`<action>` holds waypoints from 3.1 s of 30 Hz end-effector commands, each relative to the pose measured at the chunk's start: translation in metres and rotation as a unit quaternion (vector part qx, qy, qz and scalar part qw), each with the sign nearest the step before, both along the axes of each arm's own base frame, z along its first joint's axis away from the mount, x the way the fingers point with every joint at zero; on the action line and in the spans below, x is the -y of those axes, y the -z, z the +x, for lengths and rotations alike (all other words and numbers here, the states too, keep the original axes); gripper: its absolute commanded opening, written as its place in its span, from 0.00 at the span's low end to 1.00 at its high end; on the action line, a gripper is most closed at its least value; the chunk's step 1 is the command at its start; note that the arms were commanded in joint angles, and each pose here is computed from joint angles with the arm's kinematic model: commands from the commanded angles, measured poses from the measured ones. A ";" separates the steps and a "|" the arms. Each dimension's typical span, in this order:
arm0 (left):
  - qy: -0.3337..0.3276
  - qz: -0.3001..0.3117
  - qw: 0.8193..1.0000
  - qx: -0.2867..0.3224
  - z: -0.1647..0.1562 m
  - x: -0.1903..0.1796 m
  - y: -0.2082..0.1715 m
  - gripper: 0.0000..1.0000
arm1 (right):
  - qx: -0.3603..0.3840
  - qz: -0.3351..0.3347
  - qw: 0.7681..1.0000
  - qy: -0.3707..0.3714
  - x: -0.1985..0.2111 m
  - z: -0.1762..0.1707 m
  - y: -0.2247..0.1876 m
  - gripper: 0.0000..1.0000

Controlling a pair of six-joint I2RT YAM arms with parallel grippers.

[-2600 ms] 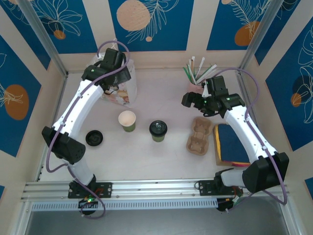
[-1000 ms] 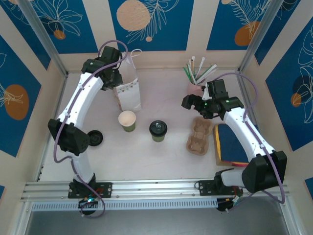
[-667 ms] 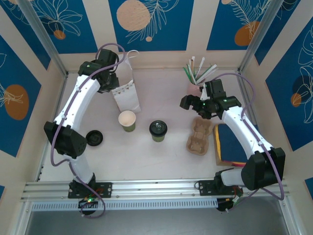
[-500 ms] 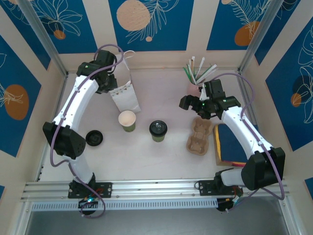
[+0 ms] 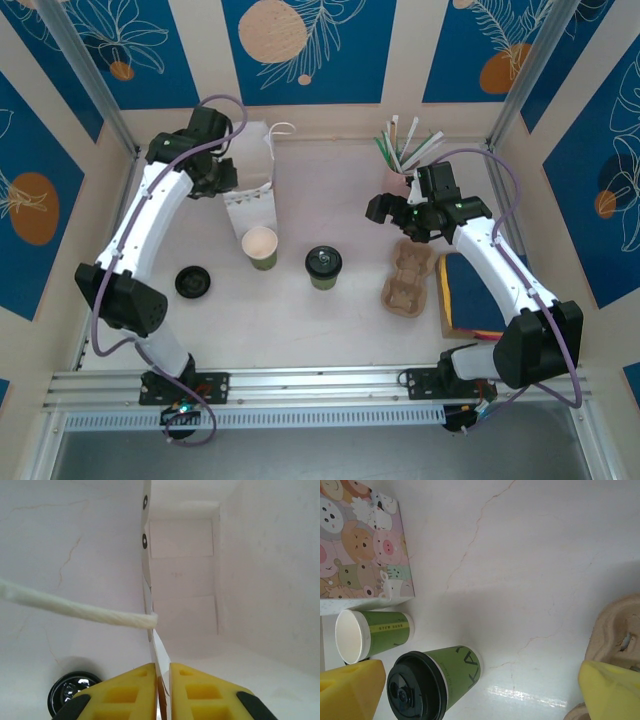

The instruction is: Pack the takeout coffee

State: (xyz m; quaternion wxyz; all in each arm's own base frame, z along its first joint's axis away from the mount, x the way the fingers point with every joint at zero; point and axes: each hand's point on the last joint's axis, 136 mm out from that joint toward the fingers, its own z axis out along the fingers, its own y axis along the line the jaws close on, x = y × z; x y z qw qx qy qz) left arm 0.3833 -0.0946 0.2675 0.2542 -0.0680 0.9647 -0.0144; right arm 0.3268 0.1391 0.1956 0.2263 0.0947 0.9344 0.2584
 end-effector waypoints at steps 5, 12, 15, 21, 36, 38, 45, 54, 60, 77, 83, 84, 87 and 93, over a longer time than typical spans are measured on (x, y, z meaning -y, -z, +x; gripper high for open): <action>0.026 -0.017 0.999 -0.021 -0.031 0.004 0.001 0.12 | -0.013 0.011 1.000 -0.014 -0.010 -0.004 0.005 0.99; 0.037 -0.032 0.998 -0.035 -0.047 0.008 0.000 0.12 | -0.016 0.012 1.000 -0.021 -0.015 -0.006 0.006 0.99; 0.037 -0.030 0.998 -0.036 -0.051 0.006 -0.002 0.12 | -0.017 0.012 0.999 -0.025 -0.018 -0.008 0.007 0.99; 0.044 -0.040 0.997 -0.042 -0.057 0.009 -0.002 0.11 | -0.017 0.009 0.999 -0.029 -0.022 -0.009 0.007 0.99; 0.073 -0.070 0.992 -0.076 -0.096 0.014 0.004 0.11 | -0.015 0.007 0.999 -0.038 -0.027 -0.012 0.004 0.99; 0.075 -0.073 0.991 -0.080 -0.101 0.014 0.005 0.11 | -0.015 0.006 0.999 -0.042 -0.029 -0.012 0.004 0.99; 0.077 -0.078 0.991 -0.081 -0.113 0.013 0.000 0.10 | -0.017 0.005 0.999 -0.049 -0.035 -0.015 0.006 0.99; 0.087 -0.095 0.987 -0.091 -0.130 0.015 -0.001 0.10 | -0.020 0.000 0.998 -0.054 -0.037 -0.021 0.008 0.99; 0.097 -0.111 0.984 -0.098 -0.143 0.017 -0.001 0.11 | -0.021 -0.001 0.998 -0.059 -0.040 -0.024 0.008 0.99; 0.093 -0.078 0.989 -0.083 -0.149 0.003 -0.005 0.37 | -0.023 -0.011 0.998 -0.066 -0.046 -0.032 0.009 0.99; 0.065 -0.047 0.996 -0.048 -0.120 -0.005 -0.012 0.49 | -0.020 -0.016 0.998 -0.065 -0.044 -0.032 0.007 0.99; 0.061 -0.043 0.996 -0.042 -0.114 -0.006 -0.012 0.50 | -0.019 -0.017 0.998 -0.064 -0.043 -0.031 0.007 0.99; 0.056 -0.039 0.997 -0.039 -0.100 -0.003 -0.008 0.51 | -0.019 -0.018 0.998 -0.063 -0.042 -0.031 0.008 0.99; 0.048 -0.016 0.998 -0.035 -0.080 -0.005 -0.004 0.51 | -0.017 -0.017 0.998 -0.059 -0.040 -0.029 0.006 0.99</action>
